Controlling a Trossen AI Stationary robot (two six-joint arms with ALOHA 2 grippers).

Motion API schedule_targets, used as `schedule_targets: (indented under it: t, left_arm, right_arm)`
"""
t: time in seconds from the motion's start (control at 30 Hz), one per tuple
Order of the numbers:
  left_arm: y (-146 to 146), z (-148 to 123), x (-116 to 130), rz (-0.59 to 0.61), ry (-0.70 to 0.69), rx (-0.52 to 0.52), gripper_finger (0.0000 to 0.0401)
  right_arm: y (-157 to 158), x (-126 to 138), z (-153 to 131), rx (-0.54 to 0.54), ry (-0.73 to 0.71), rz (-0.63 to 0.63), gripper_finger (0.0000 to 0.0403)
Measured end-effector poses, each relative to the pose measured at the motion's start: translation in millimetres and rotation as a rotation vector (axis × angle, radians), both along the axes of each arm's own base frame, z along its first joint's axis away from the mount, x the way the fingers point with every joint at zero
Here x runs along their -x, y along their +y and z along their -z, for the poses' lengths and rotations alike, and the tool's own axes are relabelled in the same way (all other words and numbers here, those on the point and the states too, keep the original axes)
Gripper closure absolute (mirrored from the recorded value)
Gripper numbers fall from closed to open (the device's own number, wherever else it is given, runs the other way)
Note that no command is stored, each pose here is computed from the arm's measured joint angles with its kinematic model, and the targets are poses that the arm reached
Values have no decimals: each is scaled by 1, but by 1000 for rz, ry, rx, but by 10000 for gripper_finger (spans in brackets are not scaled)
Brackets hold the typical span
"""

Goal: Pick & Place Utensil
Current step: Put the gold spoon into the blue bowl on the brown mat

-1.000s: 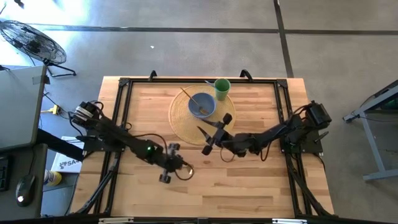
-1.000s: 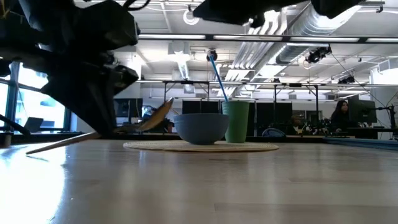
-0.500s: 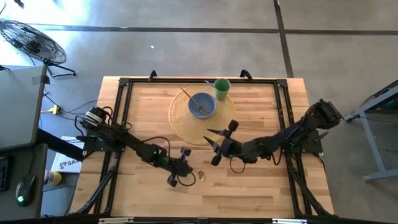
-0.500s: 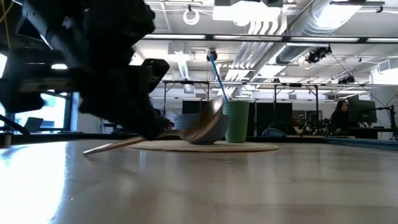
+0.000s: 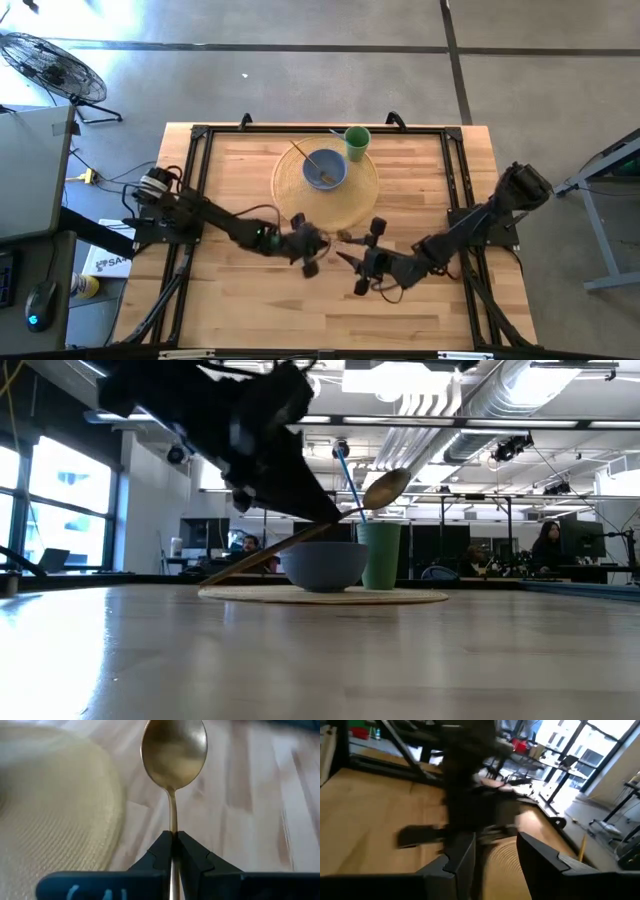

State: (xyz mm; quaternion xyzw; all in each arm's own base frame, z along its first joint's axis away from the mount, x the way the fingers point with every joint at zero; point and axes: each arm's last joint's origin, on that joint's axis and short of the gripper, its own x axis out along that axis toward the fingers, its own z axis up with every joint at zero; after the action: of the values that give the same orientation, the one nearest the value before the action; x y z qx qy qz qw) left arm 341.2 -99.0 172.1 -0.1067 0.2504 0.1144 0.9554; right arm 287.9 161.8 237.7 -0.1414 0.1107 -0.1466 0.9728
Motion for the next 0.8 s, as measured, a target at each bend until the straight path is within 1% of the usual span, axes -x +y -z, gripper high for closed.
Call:
schedule_targets:
  t: [0.1, 0.2, 0.3, 0.4, 0.5, 0.57, 0.73, 0.8]
  left_arm:
    - [15, -1, -5, -121, -36, 118, 387]
    - [25, 6, -10, -253, -73, 220, 387]
    - [29, 17, -17, -352, -143, 329, 387]
    - [29, 24, -21, -440, -219, 410, 387]
    - [29, 28, -20, -521, -237, 446, 387]
    - [27, 28, -19, -549, -248, 471, 387]
    - [25, 32, -15, -590, -225, 422, 387]
    - [25, 34, -14, -587, -202, 413, 387]
  right_arm:
    - [12, 9, 5, -32, 24, -16, 263]
    - [21, 18, 11, -88, 53, -40, 263]
    - [28, 25, 18, -159, 103, -69, 263]
    - [30, 31, 25, -245, 155, -75, 263]
    - [31, 34, 29, -304, 195, -78, 263]
    - [31, 36, 31, -309, 213, -74, 263]
    - [25, 33, 34, -298, 207, -11, 263]
    - [22, 30, 38, -285, 209, 17, 263]
